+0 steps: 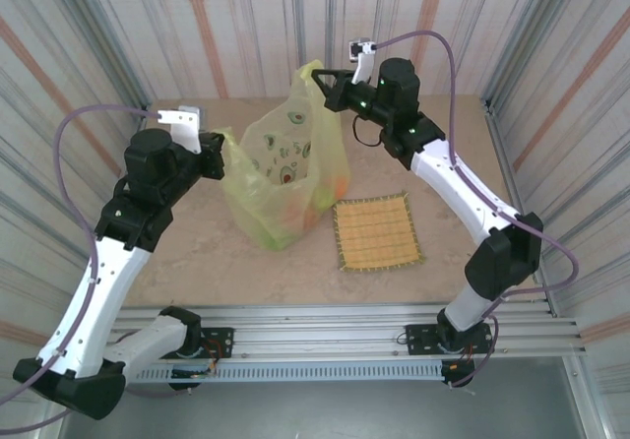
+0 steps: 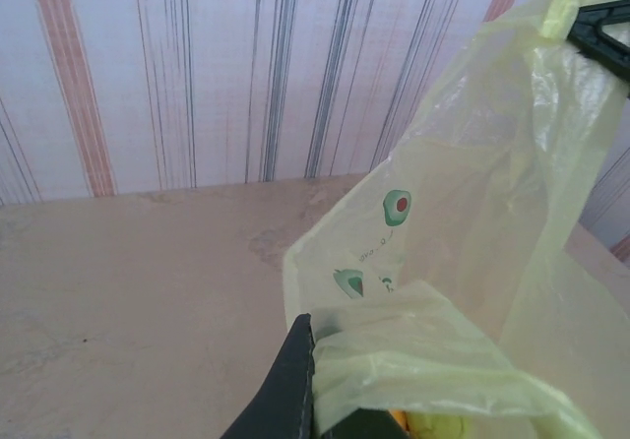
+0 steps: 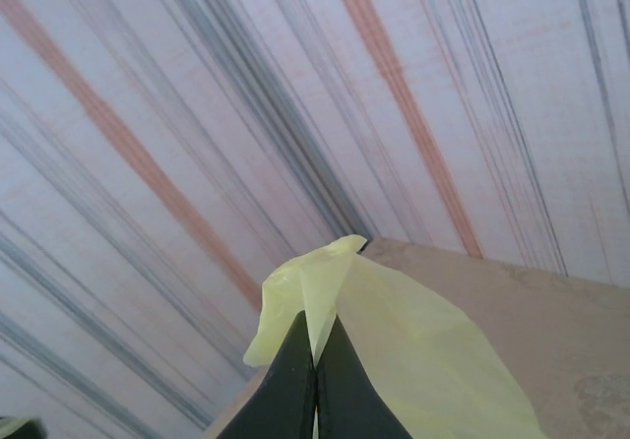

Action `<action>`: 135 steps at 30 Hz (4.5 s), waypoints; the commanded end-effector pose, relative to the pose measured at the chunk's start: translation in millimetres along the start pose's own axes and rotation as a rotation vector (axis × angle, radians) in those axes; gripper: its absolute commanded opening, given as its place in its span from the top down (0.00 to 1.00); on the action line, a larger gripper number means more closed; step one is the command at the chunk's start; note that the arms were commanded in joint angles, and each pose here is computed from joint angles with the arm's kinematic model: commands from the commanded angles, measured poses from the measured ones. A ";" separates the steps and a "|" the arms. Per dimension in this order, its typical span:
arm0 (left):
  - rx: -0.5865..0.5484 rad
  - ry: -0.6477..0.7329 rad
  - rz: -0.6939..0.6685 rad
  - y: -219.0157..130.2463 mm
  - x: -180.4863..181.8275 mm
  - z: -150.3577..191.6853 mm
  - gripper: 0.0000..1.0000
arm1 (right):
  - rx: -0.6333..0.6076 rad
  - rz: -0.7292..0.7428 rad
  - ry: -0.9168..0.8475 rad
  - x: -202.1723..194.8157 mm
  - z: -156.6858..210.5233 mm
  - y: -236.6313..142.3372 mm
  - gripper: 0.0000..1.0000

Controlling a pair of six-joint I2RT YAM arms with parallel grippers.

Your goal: Place the fruits into the plastic bag

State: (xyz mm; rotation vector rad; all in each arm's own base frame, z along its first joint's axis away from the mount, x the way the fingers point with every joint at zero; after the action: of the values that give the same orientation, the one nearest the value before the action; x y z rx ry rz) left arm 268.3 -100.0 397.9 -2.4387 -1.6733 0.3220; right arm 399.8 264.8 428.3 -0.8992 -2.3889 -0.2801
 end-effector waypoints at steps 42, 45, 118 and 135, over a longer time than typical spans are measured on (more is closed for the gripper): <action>0.107 0.001 0.113 7.8 -11.0 32.7 0.28 | 0.132 0.052 0.043 -42.4 -0.7 0.7 0.49; 0.094 0.035 0.123 -4.2 -12.4 33.2 0.17 | 0.117 0.073 0.001 -34.8 -6.9 -12.0 0.40; 0.138 0.114 -0.265 114.8 134.3 256.0 0.01 | -0.014 1.026 -0.220 -307.6 179.9 -246.7 0.01; 0.137 0.117 -0.266 114.7 134.4 255.6 0.01 | -0.027 1.021 -0.231 -307.6 182.7 -247.0 0.01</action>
State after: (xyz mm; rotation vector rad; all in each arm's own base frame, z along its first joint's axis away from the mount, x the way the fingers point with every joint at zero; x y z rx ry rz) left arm 344.8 -11.2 105.7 -2.0456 -1.8363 0.2881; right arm 345.6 -19.3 100.3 -2.0808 -1.7749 0.2216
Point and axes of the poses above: each hand's point on the last joint's axis, 136 mm out from that joint toward the fingers, its own y axis out along the fingers, its own x axis along the line the jaws close on, z = x × y, the point moved 5 cm from there along -y, back along the fingers, and after that the axes turned 5 degrees about y, right-handed, at the moved point
